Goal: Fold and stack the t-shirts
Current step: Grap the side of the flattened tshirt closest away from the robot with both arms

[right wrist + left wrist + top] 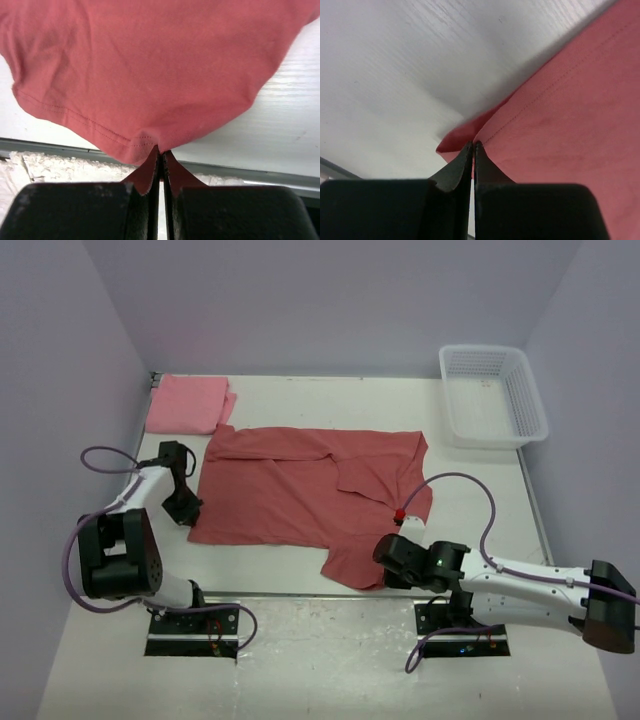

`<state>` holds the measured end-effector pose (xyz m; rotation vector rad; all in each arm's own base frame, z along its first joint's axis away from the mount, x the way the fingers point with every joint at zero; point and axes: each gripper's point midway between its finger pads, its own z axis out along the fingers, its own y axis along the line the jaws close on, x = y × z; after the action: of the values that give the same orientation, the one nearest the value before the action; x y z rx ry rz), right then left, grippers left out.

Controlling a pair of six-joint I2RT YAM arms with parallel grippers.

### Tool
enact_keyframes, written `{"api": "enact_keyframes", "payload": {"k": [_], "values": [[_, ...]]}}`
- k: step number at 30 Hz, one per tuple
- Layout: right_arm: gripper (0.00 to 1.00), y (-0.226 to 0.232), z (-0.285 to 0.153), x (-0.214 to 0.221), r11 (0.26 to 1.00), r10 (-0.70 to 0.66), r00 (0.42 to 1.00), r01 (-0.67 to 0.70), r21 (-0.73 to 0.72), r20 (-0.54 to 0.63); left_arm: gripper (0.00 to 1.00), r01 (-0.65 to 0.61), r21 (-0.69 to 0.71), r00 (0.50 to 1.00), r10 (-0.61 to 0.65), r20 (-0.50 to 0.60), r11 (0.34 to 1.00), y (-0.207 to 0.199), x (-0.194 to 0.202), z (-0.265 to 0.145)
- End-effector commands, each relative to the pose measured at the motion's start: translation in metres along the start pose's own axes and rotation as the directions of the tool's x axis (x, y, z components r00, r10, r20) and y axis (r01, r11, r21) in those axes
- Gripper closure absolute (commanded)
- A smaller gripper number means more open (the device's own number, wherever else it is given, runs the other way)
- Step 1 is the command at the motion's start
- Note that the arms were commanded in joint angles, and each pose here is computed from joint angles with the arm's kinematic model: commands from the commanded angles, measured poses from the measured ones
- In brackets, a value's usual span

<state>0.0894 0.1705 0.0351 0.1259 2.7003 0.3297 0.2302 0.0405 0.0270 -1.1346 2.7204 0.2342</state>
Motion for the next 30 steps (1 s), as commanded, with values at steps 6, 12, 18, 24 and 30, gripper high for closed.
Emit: {"api": "enact_keyframes", "payload": {"k": [6,12,18,24,30], "values": [[1.0,0.006,-0.038,-0.055,0.994,-0.013,0.986,-0.006,0.112,0.167,1.0,-0.012,0.115,0.995,0.0,0.099,0.993,-0.007,-0.01,-0.056],[1.0,-0.005,-0.06,-0.087,0.976,-0.007,0.974,-0.042,0.212,0.228,1.0,-0.034,0.159,0.993,0.015,0.114,0.987,-0.007,-0.005,-0.062],[1.0,-0.036,-0.09,-0.128,0.948,0.04,0.944,-0.139,0.286,0.326,1.0,-0.031,0.195,0.99,0.004,0.139,0.98,-0.007,-0.004,-0.071],[1.0,-0.045,-0.111,-0.156,0.934,0.045,0.923,-0.175,0.312,0.382,1.0,-0.013,0.166,0.974,-0.025,0.226,0.986,0.005,-0.018,-0.086],[1.0,-0.045,-0.128,-0.173,0.926,0.021,0.917,-0.168,0.337,0.399,1.0,0.028,0.162,0.965,-0.069,0.253,0.986,0.012,-0.023,-0.091]]}}
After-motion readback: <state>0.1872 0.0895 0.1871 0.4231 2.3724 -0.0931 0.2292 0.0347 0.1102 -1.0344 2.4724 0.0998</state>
